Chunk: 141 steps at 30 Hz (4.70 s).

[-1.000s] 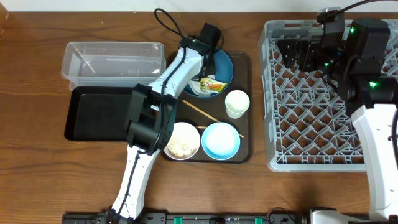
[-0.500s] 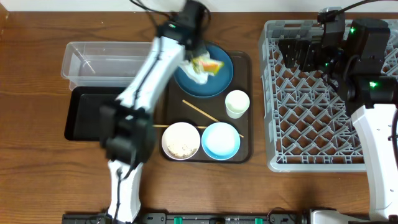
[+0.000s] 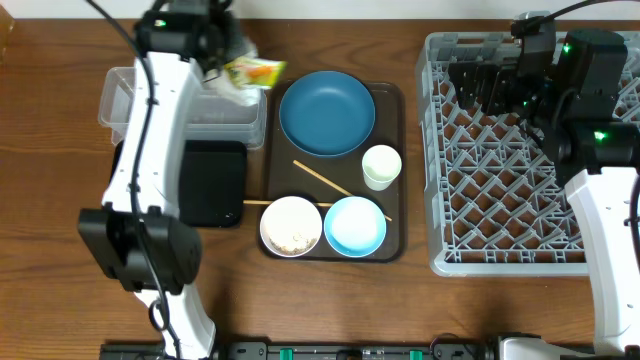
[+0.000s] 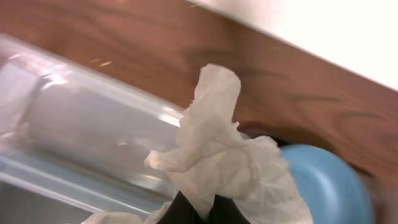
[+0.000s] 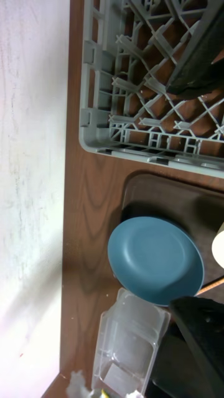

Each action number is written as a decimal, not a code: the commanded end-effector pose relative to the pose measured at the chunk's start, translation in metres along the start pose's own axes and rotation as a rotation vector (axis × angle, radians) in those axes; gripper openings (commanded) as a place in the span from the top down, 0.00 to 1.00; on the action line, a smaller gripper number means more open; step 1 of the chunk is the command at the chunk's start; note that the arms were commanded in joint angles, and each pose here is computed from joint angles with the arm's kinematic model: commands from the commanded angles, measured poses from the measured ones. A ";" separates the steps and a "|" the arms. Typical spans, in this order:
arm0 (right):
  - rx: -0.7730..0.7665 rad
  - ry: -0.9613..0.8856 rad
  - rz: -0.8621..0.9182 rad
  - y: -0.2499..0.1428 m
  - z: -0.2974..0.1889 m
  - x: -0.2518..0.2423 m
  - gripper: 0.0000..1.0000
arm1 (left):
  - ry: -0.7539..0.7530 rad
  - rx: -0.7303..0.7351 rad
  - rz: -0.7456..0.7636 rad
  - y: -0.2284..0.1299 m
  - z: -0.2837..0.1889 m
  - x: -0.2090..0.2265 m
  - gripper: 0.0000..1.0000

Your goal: Sort waste into correct bins and load items into the dishwasher rack

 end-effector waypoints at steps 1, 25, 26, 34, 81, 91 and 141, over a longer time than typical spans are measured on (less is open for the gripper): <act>-0.009 0.007 -0.020 0.005 -0.001 0.005 0.01 | 0.097 0.054 -0.031 0.000 0.034 0.037 0.94; 0.010 0.004 -0.012 0.001 -0.001 0.004 0.01 | 0.174 0.129 -0.086 -0.003 0.086 0.074 0.53; 0.010 0.004 -0.012 0.001 -0.001 0.004 0.01 | 0.168 0.118 -0.087 0.000 0.080 0.073 0.49; 0.012 0.001 -0.012 0.000 -0.001 0.004 0.01 | 0.158 0.090 -0.090 0.006 0.038 0.073 0.39; 0.030 -0.004 -0.004 -0.003 -0.001 0.003 0.01 | 0.359 0.011 -0.038 -0.003 0.087 0.099 0.47; 0.020 -0.004 -0.008 -0.001 -0.001 0.003 0.01 | 0.393 0.060 0.008 -0.010 0.079 0.104 0.29; 0.028 -0.004 -0.006 -0.003 -0.001 0.003 0.01 | -0.218 0.140 0.367 -0.014 0.084 0.041 0.39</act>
Point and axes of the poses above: each gripper's point midway between its finger pads, its own z axis out along the fingers, its own x axis along the line the jaws close on, y = z × x, the point moved 6 cm from there along -z, back along the fingers, and after that the axes turned 1 degree about -z, right-handed, at the moved point
